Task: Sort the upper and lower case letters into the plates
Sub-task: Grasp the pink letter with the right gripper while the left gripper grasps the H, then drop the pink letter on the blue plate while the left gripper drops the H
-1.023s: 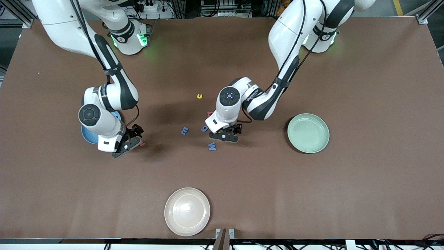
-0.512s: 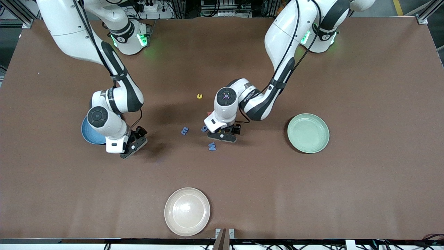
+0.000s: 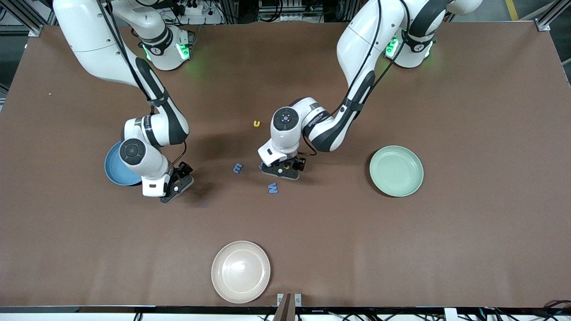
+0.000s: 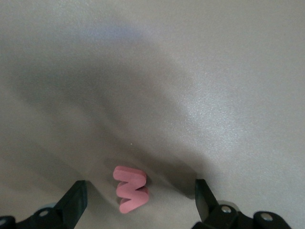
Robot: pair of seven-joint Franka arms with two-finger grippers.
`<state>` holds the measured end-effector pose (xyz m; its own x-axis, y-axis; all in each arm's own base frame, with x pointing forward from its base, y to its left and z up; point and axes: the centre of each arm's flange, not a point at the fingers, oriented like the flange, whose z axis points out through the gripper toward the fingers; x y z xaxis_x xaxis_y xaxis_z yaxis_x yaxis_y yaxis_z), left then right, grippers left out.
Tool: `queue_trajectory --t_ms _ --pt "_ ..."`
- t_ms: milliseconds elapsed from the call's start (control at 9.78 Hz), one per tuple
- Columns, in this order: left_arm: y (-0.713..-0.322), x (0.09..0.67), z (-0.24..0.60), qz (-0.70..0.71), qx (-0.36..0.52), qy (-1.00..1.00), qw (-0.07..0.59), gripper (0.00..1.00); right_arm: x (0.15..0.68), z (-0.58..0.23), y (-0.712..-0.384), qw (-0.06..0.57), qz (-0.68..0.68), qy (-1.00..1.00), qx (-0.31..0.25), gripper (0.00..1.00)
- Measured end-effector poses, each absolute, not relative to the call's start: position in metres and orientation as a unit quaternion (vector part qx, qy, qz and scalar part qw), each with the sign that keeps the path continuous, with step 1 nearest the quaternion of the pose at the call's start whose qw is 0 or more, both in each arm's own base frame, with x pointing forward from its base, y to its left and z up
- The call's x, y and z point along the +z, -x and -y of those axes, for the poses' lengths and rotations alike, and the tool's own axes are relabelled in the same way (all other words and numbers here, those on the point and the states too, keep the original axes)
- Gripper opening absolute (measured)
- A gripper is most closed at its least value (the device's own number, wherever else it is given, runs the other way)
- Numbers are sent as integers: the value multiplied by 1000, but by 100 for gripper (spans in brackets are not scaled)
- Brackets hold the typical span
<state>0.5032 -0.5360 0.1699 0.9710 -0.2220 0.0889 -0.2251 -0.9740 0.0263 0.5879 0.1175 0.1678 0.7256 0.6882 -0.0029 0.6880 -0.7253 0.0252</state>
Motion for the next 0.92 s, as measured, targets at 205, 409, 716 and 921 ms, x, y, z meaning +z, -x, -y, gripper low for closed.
queue_trajectory --t_ms 205,409,716,921 --pt "-503 171 537 113 44 -992 19 48 171 -118 -590 14 -371 -929 12 65" --pt "-503 172 537 114 44 -992 19 42 174 -118 -593 15 -370 -929 15 40" --pt "-503 174 538 114 45 -992 19 34 178 -118 -594 15 -370 -929 16 28" --pt "-504 175 537 113 45 -992 19 33 186 -110 -598 14 -363 -932 6 27"
